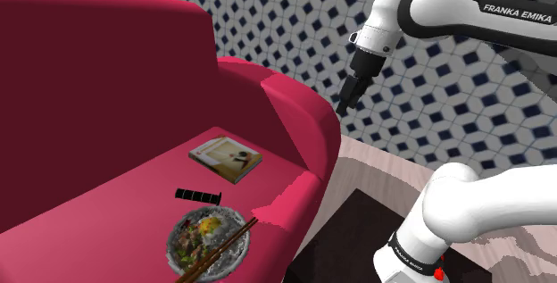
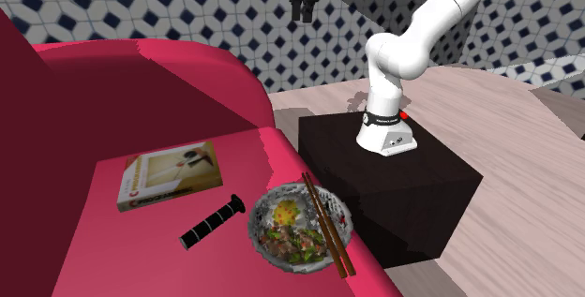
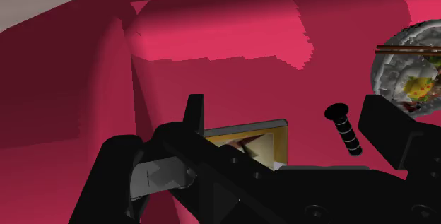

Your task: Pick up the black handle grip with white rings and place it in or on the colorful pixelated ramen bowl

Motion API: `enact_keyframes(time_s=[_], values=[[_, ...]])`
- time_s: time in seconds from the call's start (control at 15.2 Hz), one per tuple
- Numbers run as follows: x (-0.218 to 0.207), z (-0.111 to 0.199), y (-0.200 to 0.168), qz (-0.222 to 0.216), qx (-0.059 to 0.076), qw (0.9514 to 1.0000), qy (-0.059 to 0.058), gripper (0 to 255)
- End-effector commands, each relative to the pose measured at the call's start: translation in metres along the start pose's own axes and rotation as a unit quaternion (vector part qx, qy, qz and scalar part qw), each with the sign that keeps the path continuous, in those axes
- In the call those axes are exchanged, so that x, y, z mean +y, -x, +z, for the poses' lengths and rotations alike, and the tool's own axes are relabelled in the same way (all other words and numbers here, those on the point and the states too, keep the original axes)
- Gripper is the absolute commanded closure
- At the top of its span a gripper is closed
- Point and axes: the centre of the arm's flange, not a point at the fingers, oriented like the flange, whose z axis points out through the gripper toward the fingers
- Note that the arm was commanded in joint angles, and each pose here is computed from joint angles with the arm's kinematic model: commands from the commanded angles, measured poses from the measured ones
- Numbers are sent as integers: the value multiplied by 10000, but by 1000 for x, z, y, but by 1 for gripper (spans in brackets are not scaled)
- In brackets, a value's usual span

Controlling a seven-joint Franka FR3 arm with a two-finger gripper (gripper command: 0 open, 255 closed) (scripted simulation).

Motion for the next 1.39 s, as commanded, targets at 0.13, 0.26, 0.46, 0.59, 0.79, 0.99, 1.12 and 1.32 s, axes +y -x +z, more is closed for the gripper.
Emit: enact_keyframes(time_s=[0.13,0.26,0.46,0.59,0.79,0.99,1.12,1.32], values=[[-9,18,-19,-151,-36,9999,-5,0],[-18,35,-37,-301,-72,9995,-10,0],[-34,62,-64,-527,-125,9985,-17,0],[-44,80,-81,-677,-161,9976,-22,0],[-62,107,-106,-902,-215,9957,-29,0],[-80,134,-130,-1127,-268,9933,-37,0],[-93,152,-145,-1276,-304,9914,-42,0],[-113,180,-167,-1500,-357,9880,-49,0]])
